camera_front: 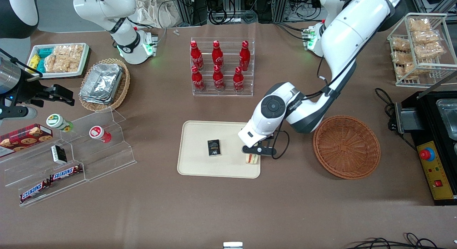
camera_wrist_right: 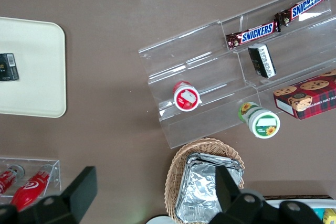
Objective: Place sandwich from basket to tray
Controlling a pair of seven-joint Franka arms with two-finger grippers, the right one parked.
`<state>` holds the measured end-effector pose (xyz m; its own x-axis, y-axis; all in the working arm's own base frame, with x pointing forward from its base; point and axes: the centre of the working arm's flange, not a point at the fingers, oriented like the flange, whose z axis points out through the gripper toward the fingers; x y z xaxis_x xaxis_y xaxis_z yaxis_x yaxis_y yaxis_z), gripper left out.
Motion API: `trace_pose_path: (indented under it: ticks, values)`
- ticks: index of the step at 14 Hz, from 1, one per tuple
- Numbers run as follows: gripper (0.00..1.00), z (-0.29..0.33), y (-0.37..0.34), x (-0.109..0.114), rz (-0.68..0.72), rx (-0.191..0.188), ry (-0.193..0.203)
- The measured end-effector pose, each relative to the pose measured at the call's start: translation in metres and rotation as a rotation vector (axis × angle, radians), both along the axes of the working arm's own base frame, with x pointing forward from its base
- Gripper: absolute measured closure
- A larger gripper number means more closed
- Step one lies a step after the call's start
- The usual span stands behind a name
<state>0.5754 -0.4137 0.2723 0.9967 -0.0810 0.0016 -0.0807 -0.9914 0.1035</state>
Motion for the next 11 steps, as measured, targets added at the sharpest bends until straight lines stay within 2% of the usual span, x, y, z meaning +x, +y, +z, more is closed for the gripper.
trace_pose_path:
  ticks: [4, 5, 9, 11]
  values:
    - [0.82, -0.017, -0.008, 0.006, 0.03, -0.01, 0.018]
    - [0.76, -0.018, -0.011, 0.005, 0.047, -0.011, 0.019]
    - [0.35, -0.014, -0.015, 0.004, 0.09, -0.004, 0.022]
    - [0.15, 0.0, -0.008, 0.007, 0.097, 0.038, 0.037]
